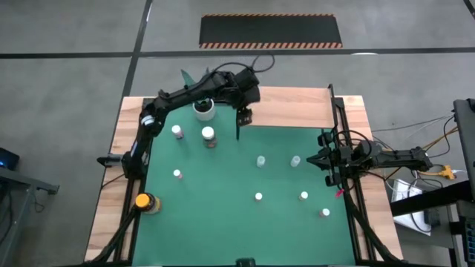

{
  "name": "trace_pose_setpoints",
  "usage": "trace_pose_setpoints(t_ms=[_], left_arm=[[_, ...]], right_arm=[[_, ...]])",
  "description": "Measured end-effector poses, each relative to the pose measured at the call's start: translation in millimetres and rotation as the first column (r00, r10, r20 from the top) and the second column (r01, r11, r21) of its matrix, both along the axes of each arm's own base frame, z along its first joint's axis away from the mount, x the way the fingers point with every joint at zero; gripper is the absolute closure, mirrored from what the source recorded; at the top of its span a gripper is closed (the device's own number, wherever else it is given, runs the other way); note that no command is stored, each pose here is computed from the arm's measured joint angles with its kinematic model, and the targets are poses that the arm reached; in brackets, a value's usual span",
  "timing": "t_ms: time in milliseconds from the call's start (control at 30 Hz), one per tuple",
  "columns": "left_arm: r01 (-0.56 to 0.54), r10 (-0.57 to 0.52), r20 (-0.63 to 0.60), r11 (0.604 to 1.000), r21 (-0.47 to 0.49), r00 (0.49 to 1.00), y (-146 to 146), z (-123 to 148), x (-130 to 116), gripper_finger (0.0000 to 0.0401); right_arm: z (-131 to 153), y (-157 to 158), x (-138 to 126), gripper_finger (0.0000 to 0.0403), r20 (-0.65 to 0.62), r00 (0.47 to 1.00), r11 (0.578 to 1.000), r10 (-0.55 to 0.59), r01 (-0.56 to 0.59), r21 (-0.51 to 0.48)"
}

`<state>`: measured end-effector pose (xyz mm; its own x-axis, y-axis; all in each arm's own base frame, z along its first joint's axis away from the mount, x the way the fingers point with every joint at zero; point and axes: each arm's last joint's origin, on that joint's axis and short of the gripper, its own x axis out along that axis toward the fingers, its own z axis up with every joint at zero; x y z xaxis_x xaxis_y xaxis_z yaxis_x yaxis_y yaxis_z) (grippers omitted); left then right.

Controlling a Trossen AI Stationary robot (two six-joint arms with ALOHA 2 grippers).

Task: Pick and place medicine bottles onto shelf by color
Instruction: Put the left yellow pill bottle on the shelf, then put the left white pill bottle on the shelf

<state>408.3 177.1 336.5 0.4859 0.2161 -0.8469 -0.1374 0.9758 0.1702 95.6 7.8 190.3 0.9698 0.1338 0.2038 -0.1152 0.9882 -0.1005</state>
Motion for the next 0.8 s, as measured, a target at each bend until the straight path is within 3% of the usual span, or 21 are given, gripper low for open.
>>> trace_pose_setpoints(t_ms=[100,400,600,800], left_arm=[[0.039,-0.039,-0.043,0.999,0.002,0.998,-3,-14,3,0.0191],[0.014,-0.013,-0.025,0.998,0.064,1.0,1,-30,11,0.0191],[0.006,-0.007,0.014,0.996,0.091,1.0,0,-20,11,0.0191],[-0.109,0.1,0.054,0.974,0.2,0.994,-3,-5,8,0.0191]], right_arm=[[0,0,0,0.0392,0.0,1.0,1.0,0.0,0.0,0.0],[0,0,0,0.0392,0.001,1.0,1.0,0.0,0.0,0.0],[0,0,0,0.0392,0.0,1.0,1.0,0.0,0.0,-0.002],[0,0,0,0.0392,-0.004,1.0,1.0,-0.001,0.001,-0.003]])
